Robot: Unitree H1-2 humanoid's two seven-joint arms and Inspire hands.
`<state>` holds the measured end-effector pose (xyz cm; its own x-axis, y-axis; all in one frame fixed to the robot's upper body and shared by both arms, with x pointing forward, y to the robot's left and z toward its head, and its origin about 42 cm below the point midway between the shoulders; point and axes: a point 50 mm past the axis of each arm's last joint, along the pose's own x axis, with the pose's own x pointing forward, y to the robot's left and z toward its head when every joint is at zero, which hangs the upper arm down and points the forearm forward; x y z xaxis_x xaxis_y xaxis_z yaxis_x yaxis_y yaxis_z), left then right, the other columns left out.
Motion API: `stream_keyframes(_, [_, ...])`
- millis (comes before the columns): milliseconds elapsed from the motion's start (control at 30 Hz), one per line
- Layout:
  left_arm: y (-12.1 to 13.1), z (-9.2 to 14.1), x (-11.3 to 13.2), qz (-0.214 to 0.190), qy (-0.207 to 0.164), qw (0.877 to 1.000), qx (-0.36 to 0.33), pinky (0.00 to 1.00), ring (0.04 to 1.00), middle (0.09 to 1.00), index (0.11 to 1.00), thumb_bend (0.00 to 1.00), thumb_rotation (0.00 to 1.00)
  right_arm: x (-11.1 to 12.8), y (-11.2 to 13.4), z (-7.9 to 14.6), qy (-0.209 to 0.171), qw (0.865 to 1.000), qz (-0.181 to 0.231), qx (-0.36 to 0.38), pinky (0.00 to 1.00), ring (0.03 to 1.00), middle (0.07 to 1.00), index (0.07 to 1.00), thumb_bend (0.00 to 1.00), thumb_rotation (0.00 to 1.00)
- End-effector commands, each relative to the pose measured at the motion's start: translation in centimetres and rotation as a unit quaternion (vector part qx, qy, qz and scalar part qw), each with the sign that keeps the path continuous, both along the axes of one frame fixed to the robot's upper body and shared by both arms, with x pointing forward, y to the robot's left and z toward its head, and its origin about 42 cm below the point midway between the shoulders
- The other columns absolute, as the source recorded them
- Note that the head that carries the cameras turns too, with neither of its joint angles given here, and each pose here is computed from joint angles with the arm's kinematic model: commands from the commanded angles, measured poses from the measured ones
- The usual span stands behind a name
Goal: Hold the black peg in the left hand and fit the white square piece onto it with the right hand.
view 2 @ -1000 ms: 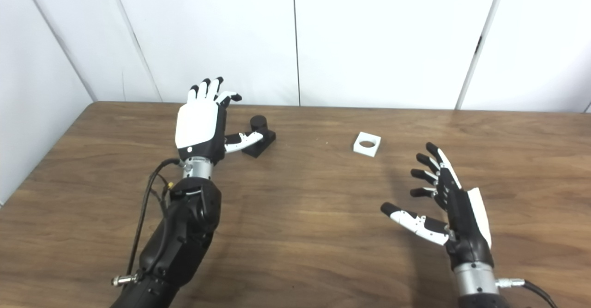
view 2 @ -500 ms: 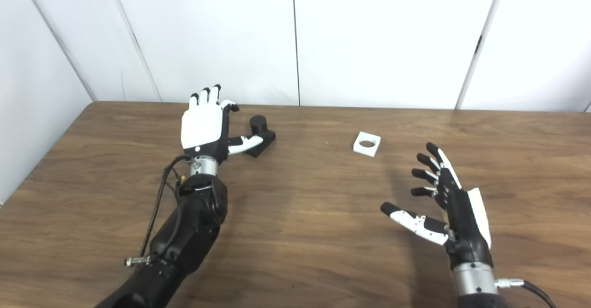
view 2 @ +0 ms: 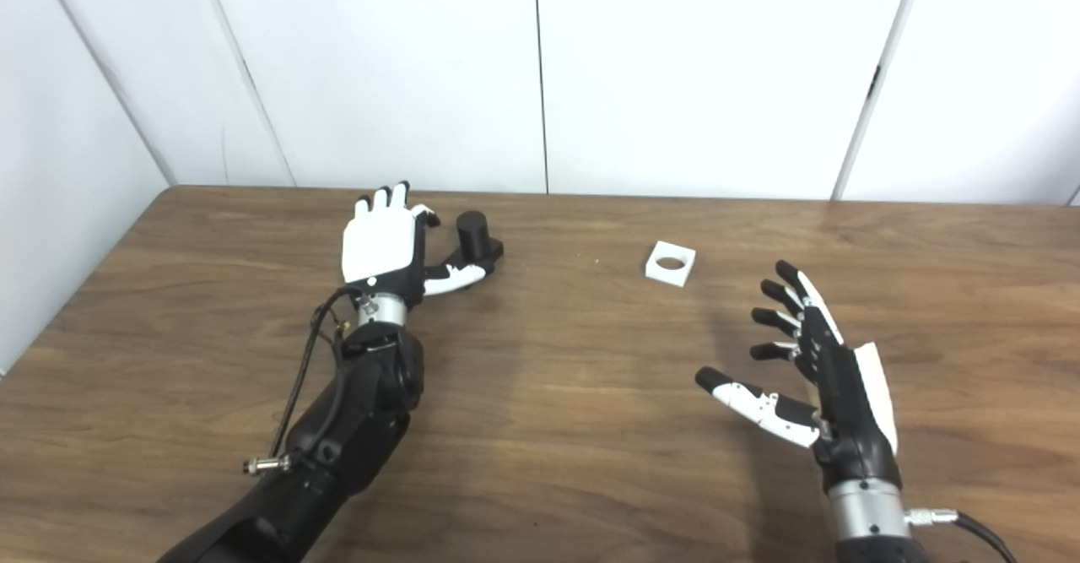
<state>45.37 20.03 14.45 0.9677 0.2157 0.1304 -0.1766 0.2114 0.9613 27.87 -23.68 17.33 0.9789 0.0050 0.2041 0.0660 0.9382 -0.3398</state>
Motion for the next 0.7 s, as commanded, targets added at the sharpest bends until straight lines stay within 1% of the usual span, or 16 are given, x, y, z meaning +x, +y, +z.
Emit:
stream_keyframes(0, [-0.2, 3.1, 1.8, -0.011, -0.053, 0.999, 0.004, 1.00, 1.000, 1.000, 0.707, 0.97, 0.67, 0.5, 0.5, 1.4, -0.041, 0.999, 0.005, 0.003, 0.61, 0.794, 0.875, 0.925, 0.68, 0.23])
stream_keyframes(300, [-0.4, 1.7, 2.2, -0.022, -0.040, 0.999, -0.015, 1.00, 1.000, 0.993, 0.694, 0.96, 0.64, 0.4, 0.7, 1.3, -0.043, 0.999, 0.003, 0.008, 0.61, 0.786, 0.874, 0.923, 0.67, 0.21])
stream_keyframes(500, [-0.6, 0.9, 2.5, -0.027, -0.026, 0.999, -0.013, 1.00, 1.000, 0.993, 0.708, 0.95, 0.66, 0.3, 0.6, 1.3, -0.043, 0.999, -0.003, 0.007, 0.63, 0.798, 0.874, 0.922, 0.67, 0.19])
stream_keyframes(667, [-0.5, 0.3, 2.9, -0.030, -0.014, 0.999, -0.016, 1.00, 1.000, 0.989, 0.703, 0.92, 0.63, 0.2, 0.6, 1.3, -0.044, 0.999, -0.006, 0.005, 0.63, 0.795, 0.877, 0.924, 0.66, 0.19])
